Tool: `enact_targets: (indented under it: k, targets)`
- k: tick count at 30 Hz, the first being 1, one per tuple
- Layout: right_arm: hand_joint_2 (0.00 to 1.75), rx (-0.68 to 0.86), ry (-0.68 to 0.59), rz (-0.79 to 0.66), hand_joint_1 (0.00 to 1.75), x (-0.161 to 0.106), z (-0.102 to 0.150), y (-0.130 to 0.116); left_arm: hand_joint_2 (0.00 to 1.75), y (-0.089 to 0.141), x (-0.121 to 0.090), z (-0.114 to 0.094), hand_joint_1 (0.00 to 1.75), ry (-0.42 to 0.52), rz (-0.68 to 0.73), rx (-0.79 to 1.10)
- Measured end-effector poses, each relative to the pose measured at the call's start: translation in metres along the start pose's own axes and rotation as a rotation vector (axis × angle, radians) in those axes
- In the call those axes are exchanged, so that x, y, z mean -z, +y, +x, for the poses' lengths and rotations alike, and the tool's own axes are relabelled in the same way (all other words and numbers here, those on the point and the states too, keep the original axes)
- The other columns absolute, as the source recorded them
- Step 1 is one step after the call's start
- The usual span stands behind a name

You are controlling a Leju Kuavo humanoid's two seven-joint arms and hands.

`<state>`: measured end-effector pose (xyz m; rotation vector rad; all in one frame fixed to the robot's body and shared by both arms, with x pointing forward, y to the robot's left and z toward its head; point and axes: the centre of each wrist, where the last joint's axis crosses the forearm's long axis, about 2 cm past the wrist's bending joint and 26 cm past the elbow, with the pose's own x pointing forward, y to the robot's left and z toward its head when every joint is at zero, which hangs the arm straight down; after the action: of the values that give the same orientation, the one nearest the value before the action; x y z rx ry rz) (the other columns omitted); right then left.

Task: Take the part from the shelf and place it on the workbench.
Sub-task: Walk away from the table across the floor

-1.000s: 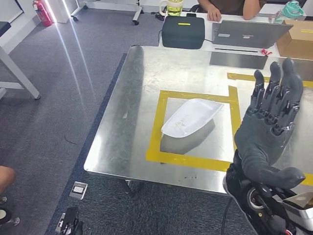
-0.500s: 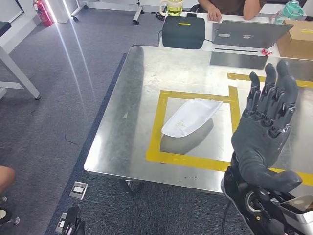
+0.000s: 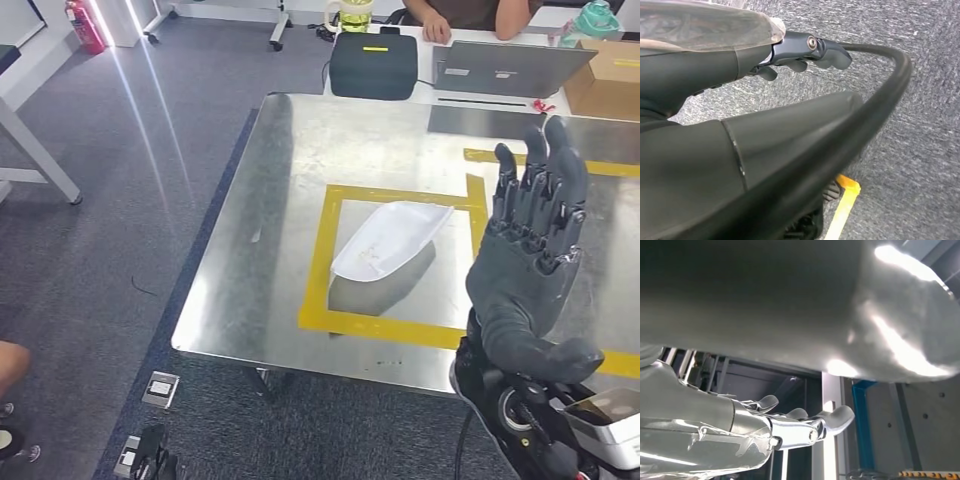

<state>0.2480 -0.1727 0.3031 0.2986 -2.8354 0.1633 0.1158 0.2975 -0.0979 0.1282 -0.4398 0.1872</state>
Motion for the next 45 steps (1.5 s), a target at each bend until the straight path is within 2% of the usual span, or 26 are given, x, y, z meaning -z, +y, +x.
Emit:
enact_targets:
  k: [10,45]
  targets:
    - [0.0,0.0,0.006,0.011,0.0,-0.0021,-0.0021,-0.0002,0.0,-0.0024,0.0003,0.0031,0.0,0.027,-0.009,-0.002]
    - [0.0,-0.017,0.023,0.015,0.0,-0.0084,-0.0034,-0.0035,0.0,-0.0013,0.0019,0.0103,0.0,0.017,-0.004,-0.002]
